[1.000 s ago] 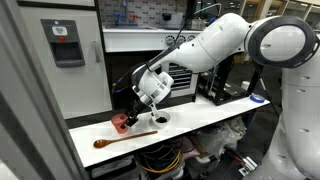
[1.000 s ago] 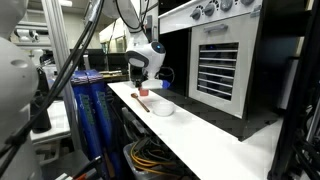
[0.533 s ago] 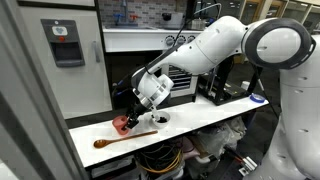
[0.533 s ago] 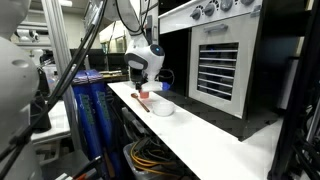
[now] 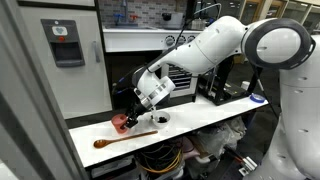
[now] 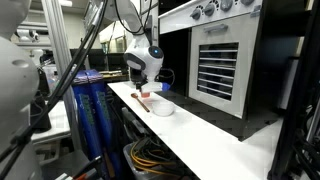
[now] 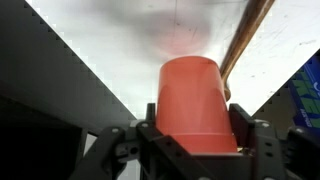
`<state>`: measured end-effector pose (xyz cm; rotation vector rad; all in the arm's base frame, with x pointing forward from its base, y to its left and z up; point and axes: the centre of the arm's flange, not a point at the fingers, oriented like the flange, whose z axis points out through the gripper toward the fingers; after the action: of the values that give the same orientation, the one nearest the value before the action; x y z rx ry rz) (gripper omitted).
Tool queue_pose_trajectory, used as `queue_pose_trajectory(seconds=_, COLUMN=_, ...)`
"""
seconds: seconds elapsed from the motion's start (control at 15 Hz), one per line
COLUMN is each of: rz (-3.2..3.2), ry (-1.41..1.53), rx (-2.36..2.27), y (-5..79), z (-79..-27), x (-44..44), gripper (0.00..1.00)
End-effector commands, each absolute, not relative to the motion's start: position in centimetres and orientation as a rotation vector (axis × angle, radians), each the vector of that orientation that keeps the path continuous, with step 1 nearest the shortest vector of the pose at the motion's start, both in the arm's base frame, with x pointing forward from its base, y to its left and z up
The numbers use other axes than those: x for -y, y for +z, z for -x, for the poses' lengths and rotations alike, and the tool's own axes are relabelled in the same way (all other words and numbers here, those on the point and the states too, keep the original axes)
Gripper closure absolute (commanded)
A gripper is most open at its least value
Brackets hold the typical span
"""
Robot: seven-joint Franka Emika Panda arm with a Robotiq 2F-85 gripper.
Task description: Pour the contents of the cup into the bowl
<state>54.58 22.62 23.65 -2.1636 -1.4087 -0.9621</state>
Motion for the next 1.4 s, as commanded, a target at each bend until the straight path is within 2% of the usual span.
queue_pose_trajectory(seconds=0.0, rz=2.165, ry=-1.029, rx=1.409, y=22.7, z=-54.8, x=-22.9, gripper=0.53)
queue_pose_trajectory(seconds=1.33, rz=2.136, ry=-1.094, rx=1.413, y=20.7, z=-54.6, x=-22.8, gripper=0.53)
